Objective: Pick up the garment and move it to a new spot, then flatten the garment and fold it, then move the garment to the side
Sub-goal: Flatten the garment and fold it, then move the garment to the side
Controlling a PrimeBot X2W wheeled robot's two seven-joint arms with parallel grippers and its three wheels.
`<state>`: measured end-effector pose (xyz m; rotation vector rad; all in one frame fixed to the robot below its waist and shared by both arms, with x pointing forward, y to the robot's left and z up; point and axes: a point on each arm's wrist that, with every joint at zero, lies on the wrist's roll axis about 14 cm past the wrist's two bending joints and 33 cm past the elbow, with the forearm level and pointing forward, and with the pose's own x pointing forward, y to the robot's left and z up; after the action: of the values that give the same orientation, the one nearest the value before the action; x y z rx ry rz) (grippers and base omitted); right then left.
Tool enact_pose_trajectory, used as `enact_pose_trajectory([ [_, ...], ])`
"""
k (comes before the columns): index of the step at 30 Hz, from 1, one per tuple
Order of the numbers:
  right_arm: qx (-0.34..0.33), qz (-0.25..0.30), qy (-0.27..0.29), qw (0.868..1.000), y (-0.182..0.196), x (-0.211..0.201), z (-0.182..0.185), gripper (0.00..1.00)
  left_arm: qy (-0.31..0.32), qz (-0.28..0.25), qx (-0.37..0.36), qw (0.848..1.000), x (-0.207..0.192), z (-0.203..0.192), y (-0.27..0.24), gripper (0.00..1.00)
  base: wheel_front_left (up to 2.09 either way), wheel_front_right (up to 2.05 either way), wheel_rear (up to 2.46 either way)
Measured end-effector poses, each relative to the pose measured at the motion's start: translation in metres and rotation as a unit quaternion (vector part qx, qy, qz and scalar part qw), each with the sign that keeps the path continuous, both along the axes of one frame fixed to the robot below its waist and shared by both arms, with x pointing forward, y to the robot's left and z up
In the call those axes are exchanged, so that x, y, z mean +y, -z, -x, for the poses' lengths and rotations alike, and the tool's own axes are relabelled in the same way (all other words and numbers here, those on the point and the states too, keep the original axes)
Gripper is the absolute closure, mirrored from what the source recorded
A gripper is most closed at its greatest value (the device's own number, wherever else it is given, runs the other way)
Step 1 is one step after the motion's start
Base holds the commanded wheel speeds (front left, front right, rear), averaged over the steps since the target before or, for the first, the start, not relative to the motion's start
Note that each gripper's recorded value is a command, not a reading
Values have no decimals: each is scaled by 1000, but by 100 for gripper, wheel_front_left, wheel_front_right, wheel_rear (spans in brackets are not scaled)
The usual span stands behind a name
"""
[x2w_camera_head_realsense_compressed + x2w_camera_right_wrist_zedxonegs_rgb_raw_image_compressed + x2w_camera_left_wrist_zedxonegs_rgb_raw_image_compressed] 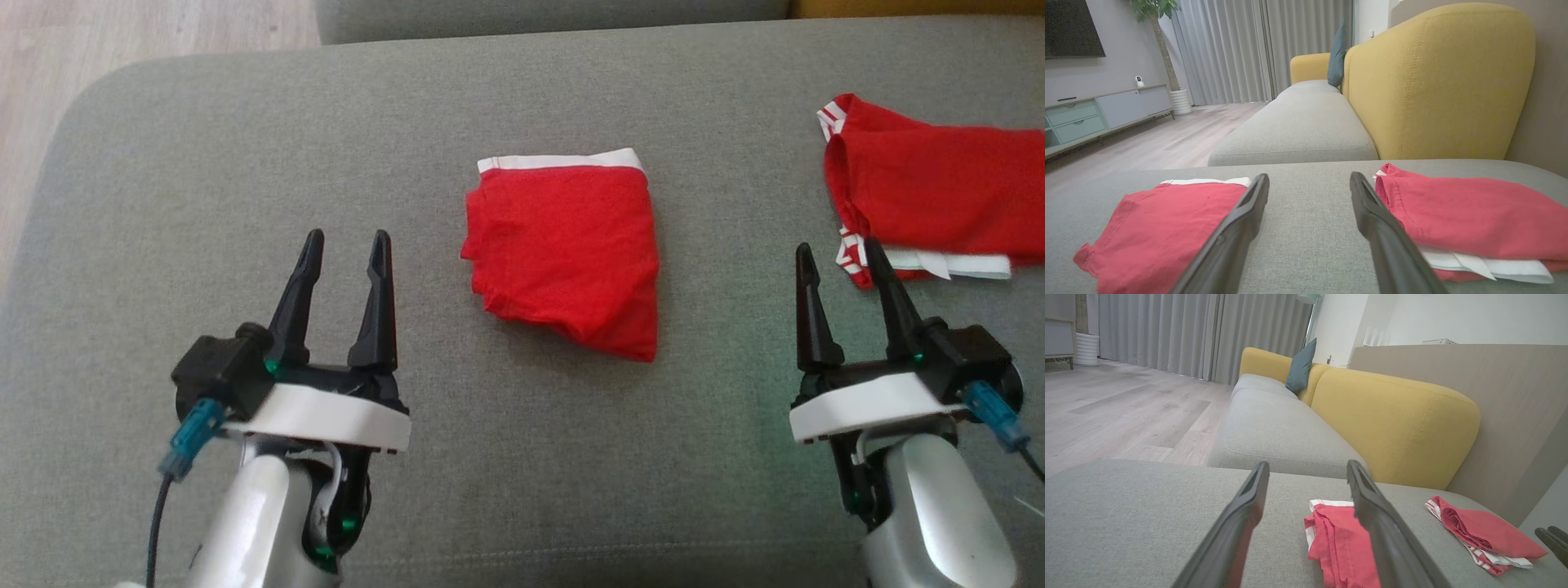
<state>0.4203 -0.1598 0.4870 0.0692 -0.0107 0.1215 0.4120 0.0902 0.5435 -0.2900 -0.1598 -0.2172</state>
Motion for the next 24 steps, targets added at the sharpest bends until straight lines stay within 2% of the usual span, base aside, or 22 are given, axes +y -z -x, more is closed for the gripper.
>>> enact_pose_trajectory([
  [17,9,-19,-12,1000,5,11,-8,0,-3,-1,12,1000,4,-1,9,0,0,0,0],
  [24,87,-75,-57,992,36,49,-23,0,-12,-6,31,999,11,0,22,0,0,0,0],
])
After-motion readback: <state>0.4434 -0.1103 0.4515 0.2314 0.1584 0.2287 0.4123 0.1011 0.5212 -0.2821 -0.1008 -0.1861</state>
